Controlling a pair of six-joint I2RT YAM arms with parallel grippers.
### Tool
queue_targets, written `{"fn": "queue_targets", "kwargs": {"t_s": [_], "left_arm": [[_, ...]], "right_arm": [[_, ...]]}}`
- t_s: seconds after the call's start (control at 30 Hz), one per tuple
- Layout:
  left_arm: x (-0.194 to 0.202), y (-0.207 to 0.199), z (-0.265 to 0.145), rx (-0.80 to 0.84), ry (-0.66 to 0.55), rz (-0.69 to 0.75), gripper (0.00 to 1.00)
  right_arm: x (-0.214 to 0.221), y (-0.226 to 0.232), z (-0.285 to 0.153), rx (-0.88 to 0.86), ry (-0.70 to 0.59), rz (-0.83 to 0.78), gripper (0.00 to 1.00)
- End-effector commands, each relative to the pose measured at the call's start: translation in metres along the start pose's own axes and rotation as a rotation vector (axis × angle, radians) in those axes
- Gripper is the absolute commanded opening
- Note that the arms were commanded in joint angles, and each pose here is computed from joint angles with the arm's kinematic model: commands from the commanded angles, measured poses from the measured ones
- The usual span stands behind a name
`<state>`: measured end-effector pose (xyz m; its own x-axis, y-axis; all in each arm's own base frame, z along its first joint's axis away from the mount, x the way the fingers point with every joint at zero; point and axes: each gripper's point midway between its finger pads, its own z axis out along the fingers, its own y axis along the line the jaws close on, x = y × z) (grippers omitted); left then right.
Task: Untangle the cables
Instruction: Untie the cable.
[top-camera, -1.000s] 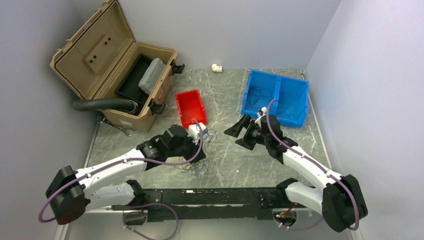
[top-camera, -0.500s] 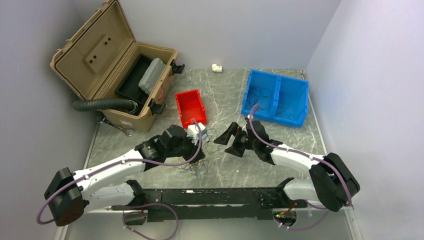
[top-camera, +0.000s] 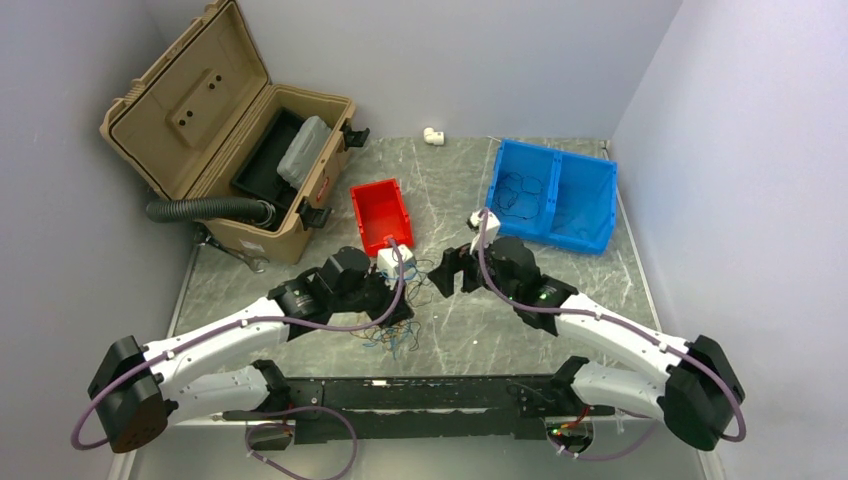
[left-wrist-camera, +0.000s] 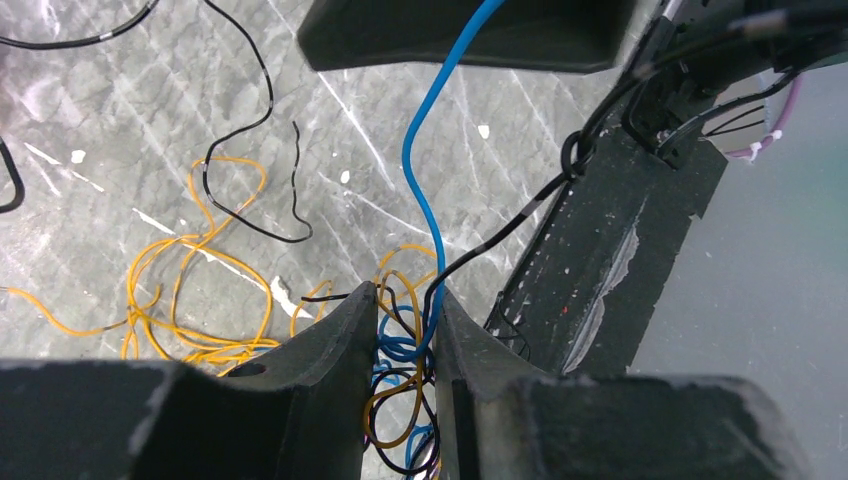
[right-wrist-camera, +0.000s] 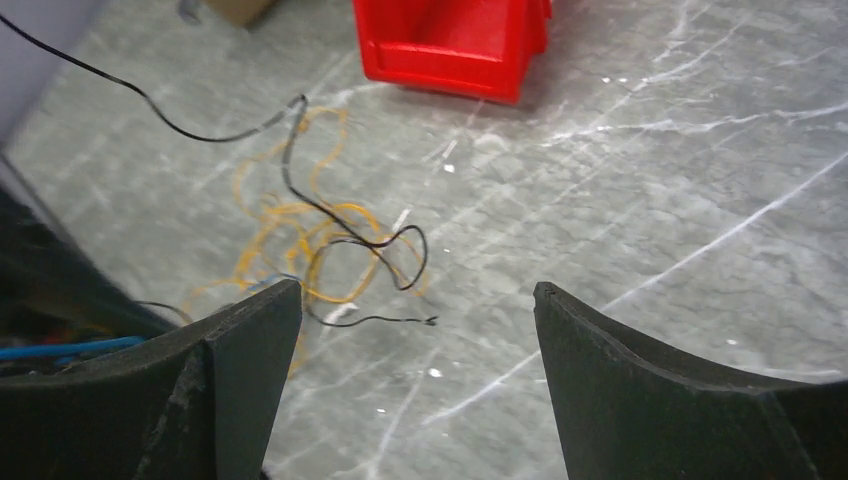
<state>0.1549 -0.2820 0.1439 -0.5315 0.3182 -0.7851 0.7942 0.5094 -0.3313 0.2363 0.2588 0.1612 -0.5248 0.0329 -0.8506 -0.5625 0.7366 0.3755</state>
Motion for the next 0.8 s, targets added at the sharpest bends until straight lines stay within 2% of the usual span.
{"fn": "queue_targets", "kwargs": {"t_s": [0.0, 0.3, 0.47, 0.53, 0.6, 0.63, 0.67, 0.7, 0.73, 0.77], "left_arm": [[-0.027, -0.02, -0.009, 0.086, -0.065, 0.049, 0.31], [-0.028, -0.031, -0.011, 0.15, -0.059, 0.063, 0.32], [-0.031, -0.034, -0.012, 0.163, -0.063, 0.065, 0.32], [-0.031, -0.035, -0.012, 0.165, -0.063, 0.066, 0.32], [-0.031, -0.035, -0.012, 0.165, -0.065, 0.068, 0.32], [-0.03, -0.035, -0.012, 0.164, -0.064, 0.067, 0.32], [-0.03, -0.034, -0.012, 0.162, -0.066, 0.067, 0.32], [-0.029, -0.034, -0.012, 0.16, -0.063, 0.066, 0.32], [-0.029, -0.033, -0.012, 0.158, -0.064, 0.067, 0.32], [-0.028, -0.032, -0.011, 0.154, -0.062, 0.066, 0.32]], "right_arm": [[-0.007, -0.013, 0.014, 0.035, 0.0, -0.205, 0.89], [-0.02, 0.005, 0.027, -0.075, -0.065, -0.301, 0.88], [-0.023, 0.005, 0.037, -0.073, -0.073, -0.314, 0.82], [-0.024, 0.004, 0.039, -0.067, -0.082, -0.311, 0.76], [-0.027, 0.001, 0.04, -0.046, -0.098, -0.304, 0.62], [-0.03, 0.0, 0.039, -0.036, -0.11, -0.302, 0.52], [-0.034, -0.002, 0.037, -0.022, -0.122, -0.298, 0.39], [-0.038, -0.003, 0.036, -0.006, -0.135, -0.293, 0.15], [-0.044, -0.009, 0.033, 0.039, -0.152, -0.28, 0.0], [-0.051, -0.013, 0.03, 0.074, -0.172, -0.268, 0.0]]}}
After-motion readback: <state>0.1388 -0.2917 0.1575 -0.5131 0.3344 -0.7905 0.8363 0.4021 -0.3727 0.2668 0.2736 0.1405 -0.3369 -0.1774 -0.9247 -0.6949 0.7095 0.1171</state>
